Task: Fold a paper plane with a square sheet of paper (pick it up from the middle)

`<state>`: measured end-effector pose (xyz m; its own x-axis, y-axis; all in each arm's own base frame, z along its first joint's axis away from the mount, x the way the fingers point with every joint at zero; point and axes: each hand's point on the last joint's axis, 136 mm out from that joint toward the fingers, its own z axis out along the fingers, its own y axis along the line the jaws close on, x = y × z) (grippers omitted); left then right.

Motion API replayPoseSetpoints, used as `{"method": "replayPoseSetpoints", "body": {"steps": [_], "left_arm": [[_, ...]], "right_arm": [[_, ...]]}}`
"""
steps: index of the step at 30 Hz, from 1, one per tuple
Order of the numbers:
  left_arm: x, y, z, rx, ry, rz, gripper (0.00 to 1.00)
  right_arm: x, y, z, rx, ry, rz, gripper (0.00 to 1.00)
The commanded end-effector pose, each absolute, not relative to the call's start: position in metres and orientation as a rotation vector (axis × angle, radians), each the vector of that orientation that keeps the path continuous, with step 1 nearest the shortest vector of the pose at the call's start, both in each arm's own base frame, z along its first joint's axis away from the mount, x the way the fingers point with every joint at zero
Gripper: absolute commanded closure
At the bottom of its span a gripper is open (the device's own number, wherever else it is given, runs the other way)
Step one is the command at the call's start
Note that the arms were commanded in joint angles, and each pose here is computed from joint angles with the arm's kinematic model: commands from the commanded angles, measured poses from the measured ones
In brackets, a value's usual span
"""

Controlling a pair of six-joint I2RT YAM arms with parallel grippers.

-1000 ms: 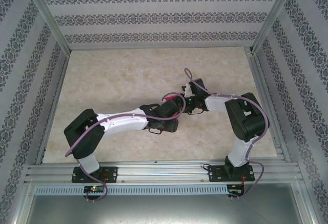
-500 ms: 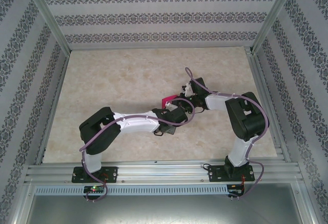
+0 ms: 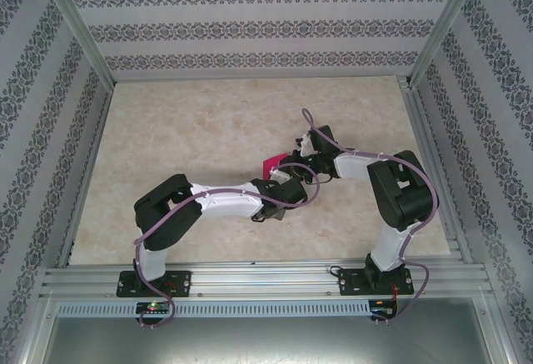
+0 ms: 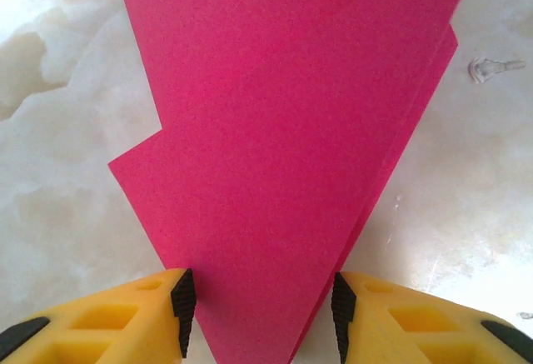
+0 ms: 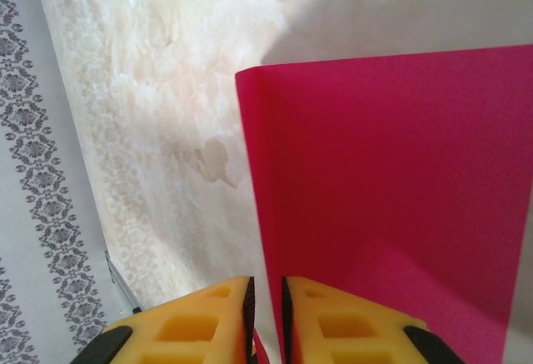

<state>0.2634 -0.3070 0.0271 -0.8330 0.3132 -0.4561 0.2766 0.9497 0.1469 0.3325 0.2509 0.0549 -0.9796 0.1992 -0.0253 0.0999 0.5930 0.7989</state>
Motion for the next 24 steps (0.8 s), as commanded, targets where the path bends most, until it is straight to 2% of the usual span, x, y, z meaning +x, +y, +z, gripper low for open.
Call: {"method": "replayPoseSetpoints", "body": {"steps": [1,10,24], "left_arm": [[0.2613,-0.3103,0.0342,0.438,2.582,0.135,0.51],[0.2616,-0.3091,0.0331,0.429,2.580,0.141,0.65],[0.2603,-0.3050,0.0265,0.421,2.590,0.165,0.72]], "right_arm": [[0.3327,0.2492,0.0623,0.255,2.684,1.374,0.80],[0.3314,0.2487,0.0584,0.265,2.695,1.368,0.80],[0.3311,0.2485,0.0586,0.267,2.699,1.360,0.80]]}}
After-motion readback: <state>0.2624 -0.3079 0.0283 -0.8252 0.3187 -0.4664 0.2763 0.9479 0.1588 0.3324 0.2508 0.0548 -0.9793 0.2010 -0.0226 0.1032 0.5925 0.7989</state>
